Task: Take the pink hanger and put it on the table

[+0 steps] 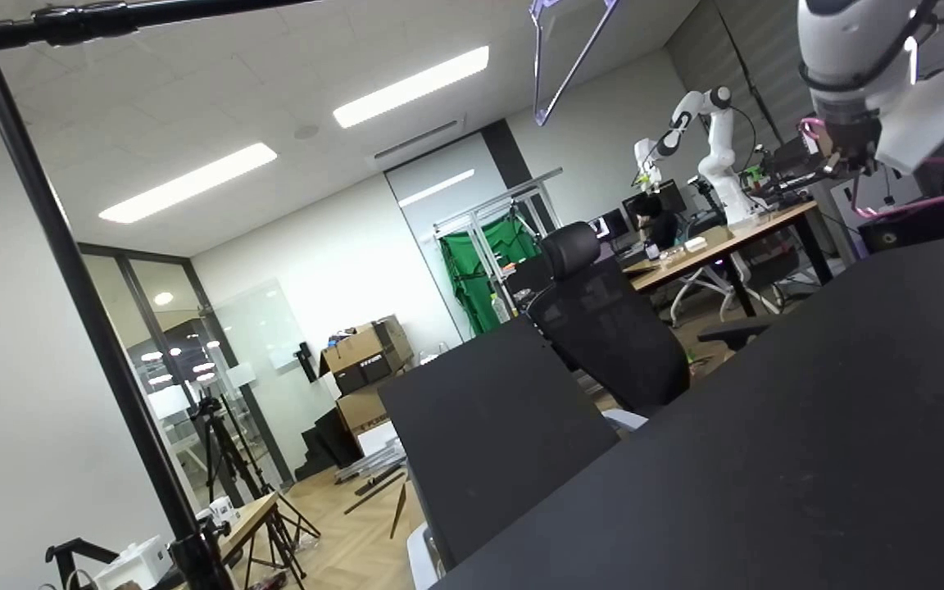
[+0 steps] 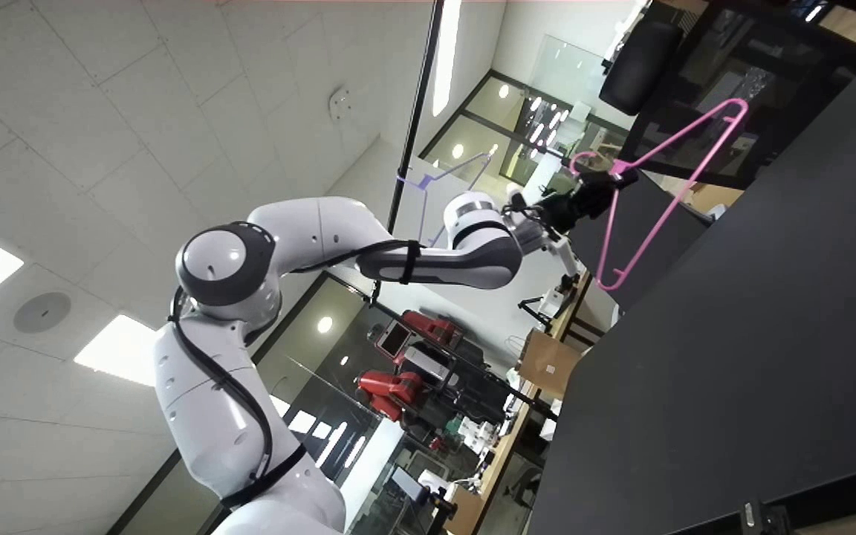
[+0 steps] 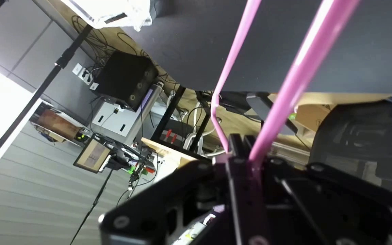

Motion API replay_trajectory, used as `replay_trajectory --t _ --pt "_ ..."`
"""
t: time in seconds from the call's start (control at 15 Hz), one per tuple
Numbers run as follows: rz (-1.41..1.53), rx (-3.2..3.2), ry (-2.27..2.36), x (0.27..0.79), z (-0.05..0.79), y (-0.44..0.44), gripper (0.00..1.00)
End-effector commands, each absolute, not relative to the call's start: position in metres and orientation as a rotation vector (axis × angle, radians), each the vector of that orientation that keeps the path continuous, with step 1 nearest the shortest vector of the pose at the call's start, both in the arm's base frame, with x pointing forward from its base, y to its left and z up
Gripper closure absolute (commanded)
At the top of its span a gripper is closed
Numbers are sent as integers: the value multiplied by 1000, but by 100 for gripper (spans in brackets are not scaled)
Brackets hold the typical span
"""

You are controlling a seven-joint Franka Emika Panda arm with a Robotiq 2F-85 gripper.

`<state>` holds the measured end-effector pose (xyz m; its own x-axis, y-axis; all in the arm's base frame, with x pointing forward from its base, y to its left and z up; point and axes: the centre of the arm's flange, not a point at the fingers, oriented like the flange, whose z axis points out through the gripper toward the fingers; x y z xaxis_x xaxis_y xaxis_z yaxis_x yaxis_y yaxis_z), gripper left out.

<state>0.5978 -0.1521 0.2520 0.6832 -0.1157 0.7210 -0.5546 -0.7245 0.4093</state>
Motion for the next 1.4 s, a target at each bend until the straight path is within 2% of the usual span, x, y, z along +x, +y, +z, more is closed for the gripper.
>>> replay_trajectory --t 0.0,0.2,0.27,0.47,0.8,0.87,1.33 --pt "887 2181 -515 618 169 -159 99" --pt "726 2190 -500 619 123 -161 99" --pt "760 2225 -471 602 142 -155 94" --pt "708 2216 -481 604 114 -156 94" --pt "717 2207 -485 608 118 -159 94" --pt "717 2207 -485 608 118 -159 99" --pt "757 2050 -637 603 75 -152 99"
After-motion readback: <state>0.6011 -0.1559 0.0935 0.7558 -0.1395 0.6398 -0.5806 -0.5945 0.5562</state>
